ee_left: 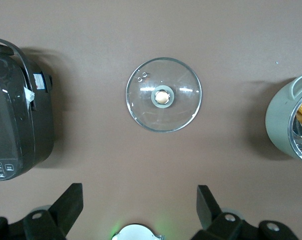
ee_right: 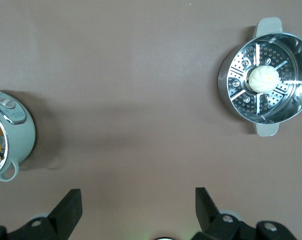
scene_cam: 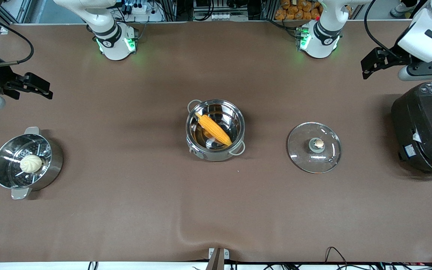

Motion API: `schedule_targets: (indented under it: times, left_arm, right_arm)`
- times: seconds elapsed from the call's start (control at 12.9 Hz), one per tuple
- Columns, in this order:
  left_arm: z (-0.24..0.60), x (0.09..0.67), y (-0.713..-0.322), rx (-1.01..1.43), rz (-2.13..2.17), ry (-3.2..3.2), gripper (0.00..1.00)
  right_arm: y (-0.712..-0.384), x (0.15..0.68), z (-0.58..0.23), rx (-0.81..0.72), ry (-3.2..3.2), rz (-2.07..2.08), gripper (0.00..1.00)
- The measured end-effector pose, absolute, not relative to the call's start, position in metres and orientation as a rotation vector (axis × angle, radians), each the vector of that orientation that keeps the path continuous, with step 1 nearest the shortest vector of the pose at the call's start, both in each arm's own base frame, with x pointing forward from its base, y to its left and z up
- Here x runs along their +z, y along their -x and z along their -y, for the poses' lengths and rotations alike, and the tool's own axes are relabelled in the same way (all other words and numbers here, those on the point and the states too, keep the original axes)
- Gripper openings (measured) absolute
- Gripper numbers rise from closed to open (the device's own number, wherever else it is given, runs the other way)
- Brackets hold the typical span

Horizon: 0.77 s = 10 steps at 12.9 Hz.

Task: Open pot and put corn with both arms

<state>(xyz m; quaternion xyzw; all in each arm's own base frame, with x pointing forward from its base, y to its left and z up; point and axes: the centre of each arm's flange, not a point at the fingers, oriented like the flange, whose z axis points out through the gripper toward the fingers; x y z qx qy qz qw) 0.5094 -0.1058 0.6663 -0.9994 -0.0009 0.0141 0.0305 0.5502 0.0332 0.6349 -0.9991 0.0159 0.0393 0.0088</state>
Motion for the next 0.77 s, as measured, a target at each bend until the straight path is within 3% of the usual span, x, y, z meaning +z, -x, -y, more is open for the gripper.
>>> schedule_targets:
  times: [0.77]
  left_arm:
    - [0.0959, 0.6571, -0.5201, 0.041, 0.033, 3.091, 1.0]
  right_arm:
    - [-0.5515, 0.6359, -0.0326, 0.105, 3.12, -0.072, 1.0]
